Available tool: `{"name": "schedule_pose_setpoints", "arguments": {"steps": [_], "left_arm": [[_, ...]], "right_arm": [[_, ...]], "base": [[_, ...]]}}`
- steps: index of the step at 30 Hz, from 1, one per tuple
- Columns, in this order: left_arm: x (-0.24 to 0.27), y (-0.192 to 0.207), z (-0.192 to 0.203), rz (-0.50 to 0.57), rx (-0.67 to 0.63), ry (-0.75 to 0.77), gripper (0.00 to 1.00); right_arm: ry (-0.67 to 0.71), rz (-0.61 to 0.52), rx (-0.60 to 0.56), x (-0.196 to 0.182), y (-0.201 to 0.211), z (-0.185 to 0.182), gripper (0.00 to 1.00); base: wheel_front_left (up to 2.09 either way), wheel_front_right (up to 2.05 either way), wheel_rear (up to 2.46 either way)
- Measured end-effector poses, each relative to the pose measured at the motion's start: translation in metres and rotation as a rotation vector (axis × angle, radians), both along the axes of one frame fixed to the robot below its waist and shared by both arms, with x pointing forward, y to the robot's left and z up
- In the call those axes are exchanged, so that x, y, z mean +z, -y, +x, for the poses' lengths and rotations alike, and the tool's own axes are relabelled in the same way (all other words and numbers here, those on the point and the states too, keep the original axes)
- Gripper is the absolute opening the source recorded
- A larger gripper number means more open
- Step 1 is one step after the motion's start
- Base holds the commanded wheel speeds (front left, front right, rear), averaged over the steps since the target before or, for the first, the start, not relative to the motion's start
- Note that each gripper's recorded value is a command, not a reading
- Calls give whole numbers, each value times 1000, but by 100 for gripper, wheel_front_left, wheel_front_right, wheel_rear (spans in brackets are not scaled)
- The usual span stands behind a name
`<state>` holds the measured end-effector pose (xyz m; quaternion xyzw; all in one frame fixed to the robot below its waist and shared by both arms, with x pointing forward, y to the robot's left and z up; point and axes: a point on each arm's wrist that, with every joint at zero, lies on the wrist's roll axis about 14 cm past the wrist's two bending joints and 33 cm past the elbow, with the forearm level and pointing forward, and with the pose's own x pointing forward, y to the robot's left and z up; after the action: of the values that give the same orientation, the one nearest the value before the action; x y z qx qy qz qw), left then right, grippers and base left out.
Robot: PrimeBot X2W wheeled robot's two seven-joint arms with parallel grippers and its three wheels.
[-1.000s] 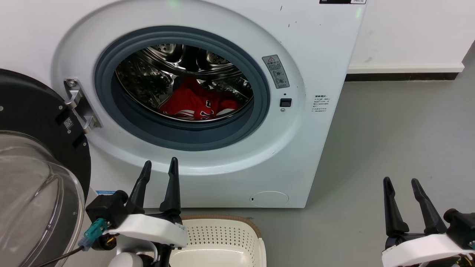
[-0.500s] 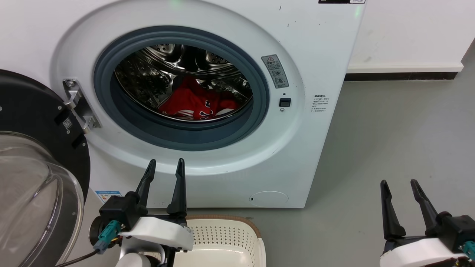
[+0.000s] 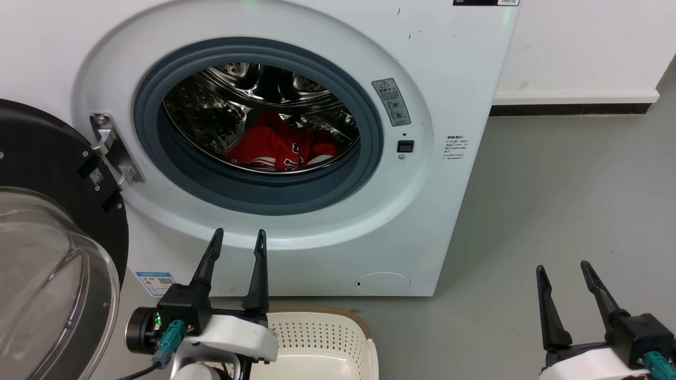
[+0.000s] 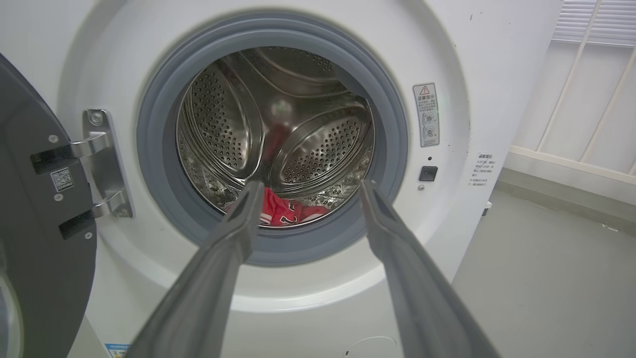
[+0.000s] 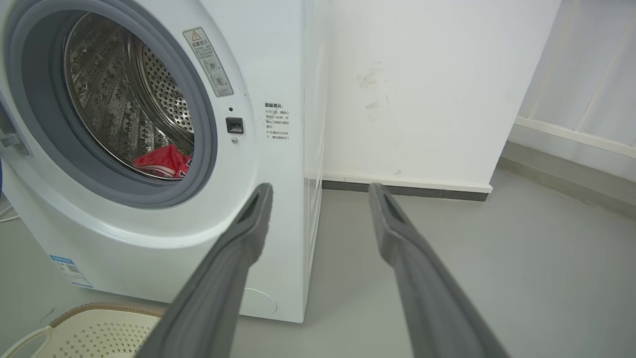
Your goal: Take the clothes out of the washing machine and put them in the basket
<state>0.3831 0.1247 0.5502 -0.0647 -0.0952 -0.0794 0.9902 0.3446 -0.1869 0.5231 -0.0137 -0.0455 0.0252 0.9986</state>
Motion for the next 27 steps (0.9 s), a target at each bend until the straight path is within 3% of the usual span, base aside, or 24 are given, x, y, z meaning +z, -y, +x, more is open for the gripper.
{"name": "schedule_pose_setpoints", "arguments": {"steps": [11,27], "left_arm": [[-3,-3,-2,61,21,10,100],[-8,-6,-1,58,35,-2,100]], "right_arm": [[-2,-68,5,-2,-1,0,100],[-16,-55,6,-6,-1,2,100]], "base": [[0,0,0],[0,0,0]]}}
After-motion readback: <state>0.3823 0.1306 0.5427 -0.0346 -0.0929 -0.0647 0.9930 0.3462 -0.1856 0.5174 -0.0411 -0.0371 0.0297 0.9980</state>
